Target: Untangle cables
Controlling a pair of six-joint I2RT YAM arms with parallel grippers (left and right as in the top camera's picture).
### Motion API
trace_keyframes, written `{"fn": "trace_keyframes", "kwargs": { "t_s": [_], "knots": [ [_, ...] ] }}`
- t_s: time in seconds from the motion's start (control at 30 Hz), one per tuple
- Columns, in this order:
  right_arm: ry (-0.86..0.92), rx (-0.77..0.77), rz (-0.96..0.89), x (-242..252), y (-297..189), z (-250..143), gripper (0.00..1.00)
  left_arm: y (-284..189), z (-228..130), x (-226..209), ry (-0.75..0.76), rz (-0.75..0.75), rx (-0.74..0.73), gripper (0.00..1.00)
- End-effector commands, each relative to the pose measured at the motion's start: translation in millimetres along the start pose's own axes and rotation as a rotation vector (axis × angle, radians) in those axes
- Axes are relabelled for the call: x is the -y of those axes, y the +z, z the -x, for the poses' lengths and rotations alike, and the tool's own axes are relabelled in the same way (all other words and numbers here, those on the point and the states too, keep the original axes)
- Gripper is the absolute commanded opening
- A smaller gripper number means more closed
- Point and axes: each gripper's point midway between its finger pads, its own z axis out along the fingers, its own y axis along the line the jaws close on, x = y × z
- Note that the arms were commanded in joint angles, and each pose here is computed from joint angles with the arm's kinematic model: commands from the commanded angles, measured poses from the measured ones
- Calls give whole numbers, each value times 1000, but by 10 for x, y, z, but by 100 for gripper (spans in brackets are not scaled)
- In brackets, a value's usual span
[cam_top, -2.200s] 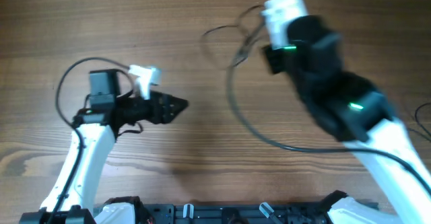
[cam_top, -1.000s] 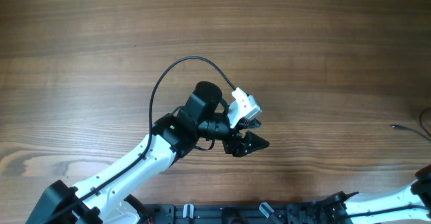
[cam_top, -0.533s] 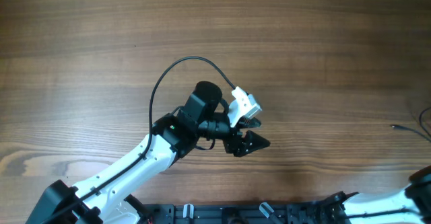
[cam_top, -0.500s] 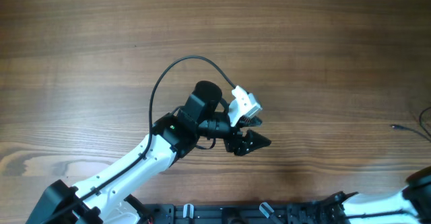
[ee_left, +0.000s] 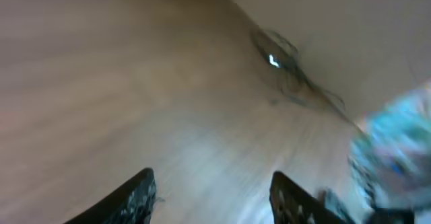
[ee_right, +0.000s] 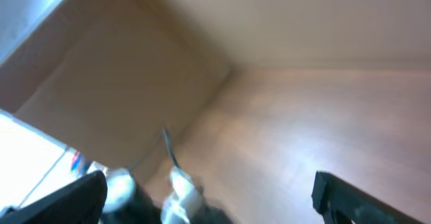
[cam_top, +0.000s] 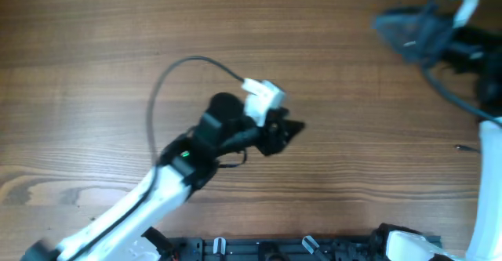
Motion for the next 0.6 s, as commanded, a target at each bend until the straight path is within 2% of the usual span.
{"fn": "trace_keyframes", "kwargs": {
  "t_s": [0.0, 0.13, 0.23, 0.3, 0.33, 0.4, 0.57],
  "knots": [
    [-118, -175, -309, 381, 286, -470, 100, -690, 509, -243, -2, 242, 228, 56],
    [-127, -408, -520, 484, 349, -1051, 100, -1564, 517, -380, -26, 467, 354, 56],
    [-131, -549, -635, 493, 235, -1384, 100, -2020, 388, -321, -28, 530, 414, 56],
    [-102, -608, -791, 523, 21, -1547, 100, -2294, 215, -291, -42, 560, 438, 58],
    [-77, -604, -890, 524, -117, -1587, 100, -2412, 114, -310, -82, 581, 452, 58],
    [-67, -576, -974, 422, -280, -1632, 100, -2560, -42, -319, -161, 588, 476, 59],
    [-82, -402, -974, -99, -654, -1706, 100, -2727, -280, -348, -204, 611, 478, 62]
  ]
}}
